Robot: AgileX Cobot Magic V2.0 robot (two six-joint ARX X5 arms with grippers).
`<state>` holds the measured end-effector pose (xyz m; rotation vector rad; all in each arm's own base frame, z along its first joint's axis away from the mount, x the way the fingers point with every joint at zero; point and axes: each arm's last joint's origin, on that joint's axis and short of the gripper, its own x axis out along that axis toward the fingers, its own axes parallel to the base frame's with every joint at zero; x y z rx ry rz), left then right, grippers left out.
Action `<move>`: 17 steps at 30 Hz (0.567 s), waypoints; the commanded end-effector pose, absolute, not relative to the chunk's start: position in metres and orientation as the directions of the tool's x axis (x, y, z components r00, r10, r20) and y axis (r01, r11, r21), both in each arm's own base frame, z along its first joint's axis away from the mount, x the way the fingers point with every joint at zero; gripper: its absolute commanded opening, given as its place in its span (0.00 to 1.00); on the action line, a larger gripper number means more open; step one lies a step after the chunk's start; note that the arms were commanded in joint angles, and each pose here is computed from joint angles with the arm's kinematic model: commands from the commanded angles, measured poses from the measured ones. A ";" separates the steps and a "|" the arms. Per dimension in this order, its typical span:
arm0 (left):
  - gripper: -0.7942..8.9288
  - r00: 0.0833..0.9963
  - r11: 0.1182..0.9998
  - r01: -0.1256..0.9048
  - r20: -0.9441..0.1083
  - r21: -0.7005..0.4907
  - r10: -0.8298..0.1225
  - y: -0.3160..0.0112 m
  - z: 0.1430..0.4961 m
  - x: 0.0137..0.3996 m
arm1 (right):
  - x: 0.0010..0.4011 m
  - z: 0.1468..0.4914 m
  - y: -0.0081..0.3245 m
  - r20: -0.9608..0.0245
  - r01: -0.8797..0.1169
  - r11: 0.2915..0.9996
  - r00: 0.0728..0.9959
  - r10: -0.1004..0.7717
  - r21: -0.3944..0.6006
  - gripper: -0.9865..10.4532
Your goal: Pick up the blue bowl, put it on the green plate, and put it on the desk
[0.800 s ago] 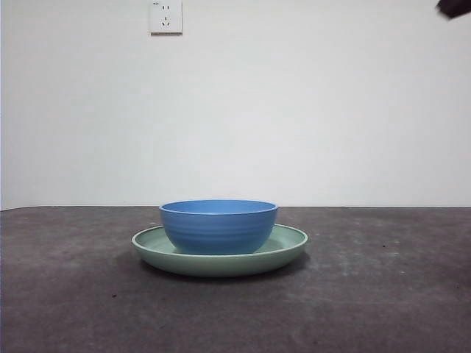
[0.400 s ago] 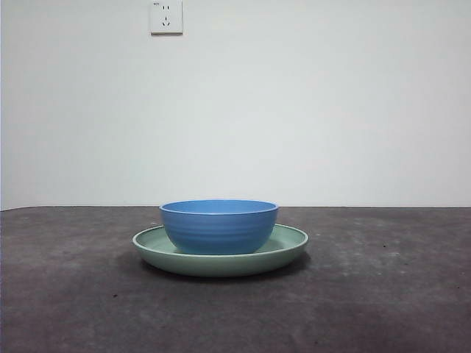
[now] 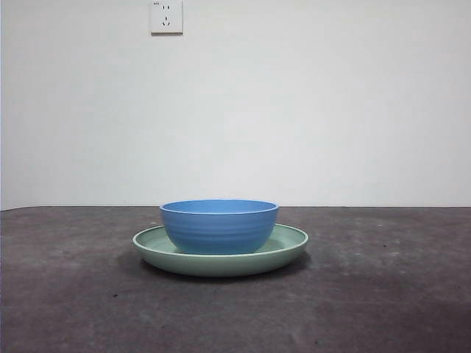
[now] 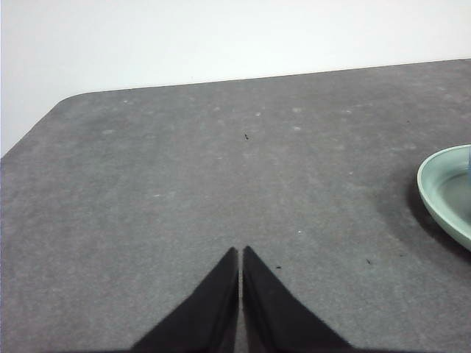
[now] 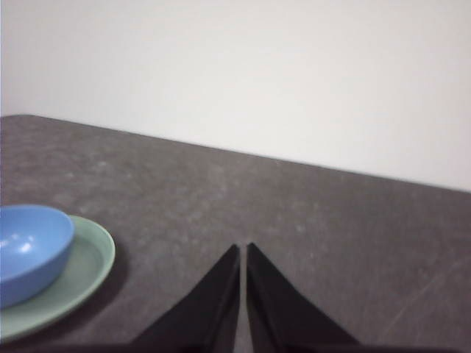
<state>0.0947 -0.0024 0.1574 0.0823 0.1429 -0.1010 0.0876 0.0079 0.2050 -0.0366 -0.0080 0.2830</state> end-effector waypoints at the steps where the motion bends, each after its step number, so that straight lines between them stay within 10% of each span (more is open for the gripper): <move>1: 0.09 0.981 0.992 0.102 -0.174 0.067 -0.089 -0.002 0.150 0.096 | 0.089 0.193 0.008 0.004 -0.268 0.963 0.963 0.268 -0.012 0.09; 17: 0.09 0.981 0.992 0.102 -0.174 0.067 -0.089 -0.002 0.150 0.096 | 0.095 0.151 0.007 -0.150 -0.242 0.968 0.957 0.249 0.063 0.09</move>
